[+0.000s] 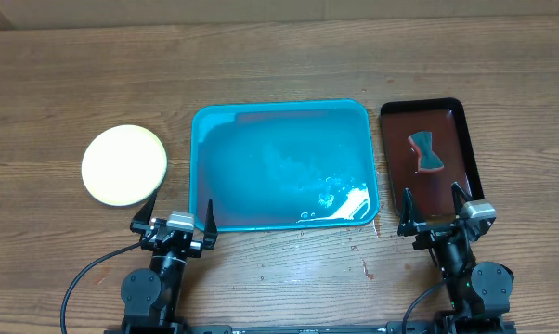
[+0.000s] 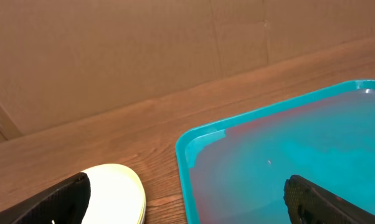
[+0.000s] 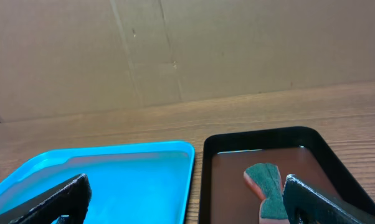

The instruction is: Clean dirty plates on tray and stack at the side

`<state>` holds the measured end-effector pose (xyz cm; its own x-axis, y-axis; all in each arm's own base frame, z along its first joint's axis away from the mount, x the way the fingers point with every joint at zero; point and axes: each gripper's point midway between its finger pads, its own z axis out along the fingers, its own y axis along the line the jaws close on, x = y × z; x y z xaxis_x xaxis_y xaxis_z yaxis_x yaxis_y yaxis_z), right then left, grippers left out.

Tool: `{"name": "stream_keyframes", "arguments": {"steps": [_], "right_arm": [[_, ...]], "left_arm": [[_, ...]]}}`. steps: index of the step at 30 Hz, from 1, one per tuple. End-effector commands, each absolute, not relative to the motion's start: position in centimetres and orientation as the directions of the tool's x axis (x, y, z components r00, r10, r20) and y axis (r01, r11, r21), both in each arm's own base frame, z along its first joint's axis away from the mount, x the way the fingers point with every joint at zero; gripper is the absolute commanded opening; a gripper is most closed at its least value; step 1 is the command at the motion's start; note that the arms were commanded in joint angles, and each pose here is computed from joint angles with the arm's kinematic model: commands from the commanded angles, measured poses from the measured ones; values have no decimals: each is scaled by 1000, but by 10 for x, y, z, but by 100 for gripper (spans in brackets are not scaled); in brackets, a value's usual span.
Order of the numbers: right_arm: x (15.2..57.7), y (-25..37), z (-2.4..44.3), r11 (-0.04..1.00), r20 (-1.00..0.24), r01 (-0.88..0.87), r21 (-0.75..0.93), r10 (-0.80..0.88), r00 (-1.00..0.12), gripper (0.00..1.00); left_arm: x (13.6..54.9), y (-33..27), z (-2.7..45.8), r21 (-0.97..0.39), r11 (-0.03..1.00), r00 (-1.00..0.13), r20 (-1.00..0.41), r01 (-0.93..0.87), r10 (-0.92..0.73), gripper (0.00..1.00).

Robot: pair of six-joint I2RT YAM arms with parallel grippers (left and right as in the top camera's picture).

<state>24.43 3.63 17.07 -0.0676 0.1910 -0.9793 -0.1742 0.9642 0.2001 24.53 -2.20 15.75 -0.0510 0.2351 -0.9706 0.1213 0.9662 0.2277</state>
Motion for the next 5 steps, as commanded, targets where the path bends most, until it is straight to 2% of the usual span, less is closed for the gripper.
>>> {"name": "stream_keyframes", "arguments": {"steps": [1, 5], "right_arm": [[244, 38, 169, 963, -979, -179, 203, 194, -66, 100], [244, 38, 169, 963, -979, -179, 203, 194, -66, 100]], "left_arm": [[245, -23, 157, 202, 971, -48, -977, 125, 210, 100], [245, -23, 157, 202, 971, -48, -977, 125, 210, 100]]}}
